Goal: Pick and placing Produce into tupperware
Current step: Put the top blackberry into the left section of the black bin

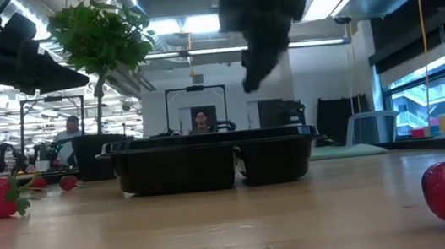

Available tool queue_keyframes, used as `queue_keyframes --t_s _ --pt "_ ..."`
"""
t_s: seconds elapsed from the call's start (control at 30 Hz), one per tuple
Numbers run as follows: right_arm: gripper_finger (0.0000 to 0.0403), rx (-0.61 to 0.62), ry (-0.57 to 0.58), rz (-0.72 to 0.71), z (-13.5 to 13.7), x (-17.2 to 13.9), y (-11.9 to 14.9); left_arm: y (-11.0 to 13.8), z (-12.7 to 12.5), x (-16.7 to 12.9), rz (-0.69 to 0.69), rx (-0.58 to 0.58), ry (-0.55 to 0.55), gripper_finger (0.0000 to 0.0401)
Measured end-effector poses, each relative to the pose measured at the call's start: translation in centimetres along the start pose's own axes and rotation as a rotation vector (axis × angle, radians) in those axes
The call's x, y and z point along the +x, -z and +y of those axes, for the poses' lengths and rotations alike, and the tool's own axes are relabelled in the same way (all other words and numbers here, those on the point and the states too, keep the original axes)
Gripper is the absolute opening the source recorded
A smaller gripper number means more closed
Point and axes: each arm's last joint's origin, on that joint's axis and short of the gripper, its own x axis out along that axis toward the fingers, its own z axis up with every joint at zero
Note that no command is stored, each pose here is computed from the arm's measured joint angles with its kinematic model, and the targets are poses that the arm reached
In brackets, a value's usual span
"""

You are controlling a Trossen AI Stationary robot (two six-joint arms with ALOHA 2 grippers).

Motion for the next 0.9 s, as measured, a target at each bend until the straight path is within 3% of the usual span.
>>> queue_keyframes --t_s 0.3,0.47,0.6,0.9 --pt "0.0112 -0.176 -0.266 -0.217 3.9 0.0 -2.7 0.0 0.0 0.0 0.0 0.0 0.0 0.012" --pt "0.0109 -0.292 -0.272 -0.324 5.2 0.6 -3.6 0.0 0.0 0.0 -0.001 0.0 0.0 0.012" --pt "0.0112 -0.363 -0.206 -0.386 5.4 1.5 -4.1 0.0 0.0 0.0 -0.001 0.0 0.0 0.012" --pt "0.0112 -0.346 -0.116 -0.304 4.3 5.4 -3.7 0.0 0.0 0.0 -0.001 -0.001 0.0 0.012"
